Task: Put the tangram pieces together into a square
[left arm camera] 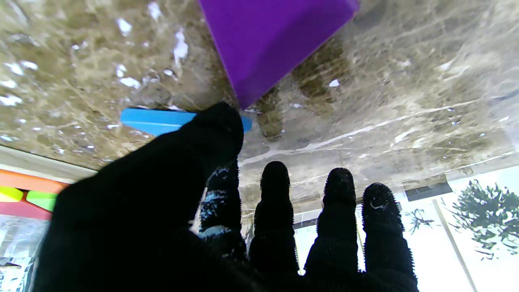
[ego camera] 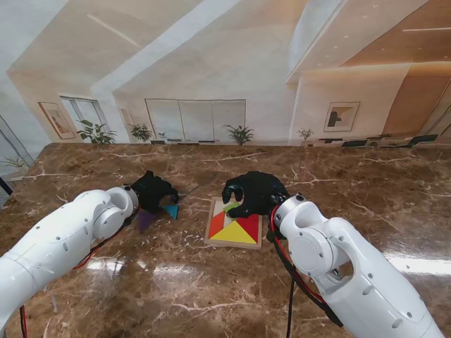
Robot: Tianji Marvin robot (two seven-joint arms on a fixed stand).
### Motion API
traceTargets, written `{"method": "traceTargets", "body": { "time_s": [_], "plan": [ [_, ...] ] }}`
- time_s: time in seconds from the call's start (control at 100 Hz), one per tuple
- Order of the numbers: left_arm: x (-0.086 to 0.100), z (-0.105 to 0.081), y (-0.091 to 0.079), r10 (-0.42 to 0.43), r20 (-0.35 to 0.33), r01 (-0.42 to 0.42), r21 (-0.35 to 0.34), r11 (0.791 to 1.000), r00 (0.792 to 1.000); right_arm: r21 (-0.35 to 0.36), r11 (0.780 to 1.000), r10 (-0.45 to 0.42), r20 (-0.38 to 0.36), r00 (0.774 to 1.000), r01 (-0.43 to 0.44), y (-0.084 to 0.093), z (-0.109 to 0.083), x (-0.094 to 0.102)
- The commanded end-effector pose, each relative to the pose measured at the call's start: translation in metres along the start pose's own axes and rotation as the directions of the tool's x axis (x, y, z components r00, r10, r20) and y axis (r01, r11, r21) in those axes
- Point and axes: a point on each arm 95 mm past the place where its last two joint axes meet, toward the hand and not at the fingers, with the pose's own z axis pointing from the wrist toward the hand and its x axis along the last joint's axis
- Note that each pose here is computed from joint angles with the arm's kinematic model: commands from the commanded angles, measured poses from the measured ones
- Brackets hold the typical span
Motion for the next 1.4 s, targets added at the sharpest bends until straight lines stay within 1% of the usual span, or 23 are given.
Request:
{"method": "traceTargets", "body": {
  "time_s": [0.0,0.25,0.33,0.47,0.62,0.93,1.22,1.39],
  "plan": [
    [0.002,-0.001,0.005,-0.008,0.001,0.008,-0.013,1.000,1.000,0.022,1.000,0.012,0.010,1.000,-0.012,-0.006,0.000,-0.003],
    [0.006,-0.001,0.007,-0.053,0.000,0.053,-0.009,0.999,0.999,0.027,0.999,0.018,0.019,1.000,-0.019,-0.007,-0.001,-0.005],
    [0.006,-0.002,0.006,-0.056,0.000,0.056,-0.013,0.998,0.998,0.029,0.999,0.018,0.019,1.000,-0.019,-0.007,-0.001,-0.006],
    [0.009,-0.002,0.004,-0.096,0.011,0.096,-0.003,0.995,0.995,0.031,0.999,0.019,0.020,1.000,-0.019,-0.007,-0.001,-0.006],
    [0.013,0.000,0.005,-0.113,0.015,0.113,-0.017,0.993,0.993,0.035,0.999,0.022,0.021,1.000,-0.023,-0.007,-0.001,-0.007],
    [0.018,0.001,0.012,-0.101,0.019,0.102,-0.040,0.994,0.995,0.032,0.999,0.036,0.027,0.999,-0.037,-0.007,-0.002,-0.008],
    [0.022,0.000,0.014,-0.132,0.025,0.133,-0.060,0.989,0.991,0.035,0.999,0.035,0.027,0.999,-0.036,-0.007,-0.002,-0.008],
    [0.020,-0.002,0.015,-0.129,0.021,0.130,-0.070,0.989,0.991,0.037,0.999,0.037,0.028,0.999,-0.038,-0.007,-0.002,-0.009]
  ]
}}
